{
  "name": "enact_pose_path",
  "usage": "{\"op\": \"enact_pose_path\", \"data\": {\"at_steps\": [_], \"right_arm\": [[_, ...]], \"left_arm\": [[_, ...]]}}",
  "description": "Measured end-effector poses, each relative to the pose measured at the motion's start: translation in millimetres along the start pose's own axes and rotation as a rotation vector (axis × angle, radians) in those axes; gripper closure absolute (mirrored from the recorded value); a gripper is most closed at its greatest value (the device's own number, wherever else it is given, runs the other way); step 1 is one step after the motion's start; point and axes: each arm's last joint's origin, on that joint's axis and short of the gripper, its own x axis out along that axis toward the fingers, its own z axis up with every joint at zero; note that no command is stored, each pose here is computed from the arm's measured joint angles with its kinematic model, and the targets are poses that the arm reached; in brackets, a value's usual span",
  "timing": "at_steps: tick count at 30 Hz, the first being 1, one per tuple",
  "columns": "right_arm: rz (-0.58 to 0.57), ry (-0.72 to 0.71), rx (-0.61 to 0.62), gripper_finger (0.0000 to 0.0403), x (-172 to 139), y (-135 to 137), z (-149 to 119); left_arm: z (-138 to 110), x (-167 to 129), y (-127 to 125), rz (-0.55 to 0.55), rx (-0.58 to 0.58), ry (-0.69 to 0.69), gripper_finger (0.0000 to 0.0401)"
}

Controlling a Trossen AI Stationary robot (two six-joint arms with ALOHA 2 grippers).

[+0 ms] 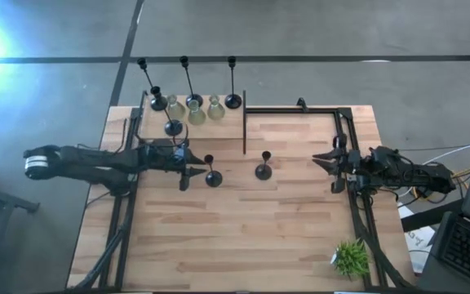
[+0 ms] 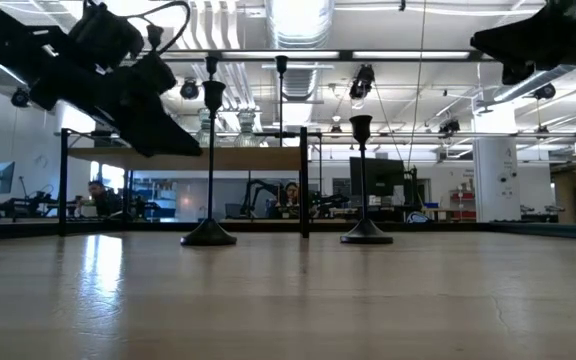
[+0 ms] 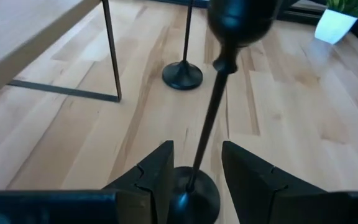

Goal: Pick & Place candle stick holders
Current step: Put the small black candle holder on the shelf

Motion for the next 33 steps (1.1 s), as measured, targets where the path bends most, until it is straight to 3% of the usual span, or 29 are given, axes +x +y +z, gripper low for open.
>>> {"op": "enact_pose_path", "data": {"at_steps": [5, 22, 25, 30, 33], "right_arm": [[-0.113, -0.002, -0.016, 0.0360, -5, -3, -5], [-0.134, 0.040, -0.008, 0.0360, -3, -3, -12], [-0.134, 0.040, -0.006, 0.0360, -3, -3, -12], [-0.133, 0.040, -0.005, 0.0360, -3, -3, -12], [-0.133, 0.040, -0.005, 0.0360, -3, -3, -12]], "left_arm": [[-1, 10, 2, -0.001, 0.001, -0.022, 0.0261], [0, 25, 4, -0.015, -0.030, -0.055, 0.0264], [0, 27, 4, -0.016, -0.031, -0.052, 0.0284], [2, 26, 4, -0.014, -0.043, -0.063, 0.0378], [6, 23, 3, -0.012, -0.086, -0.088, 0.0384]]}}
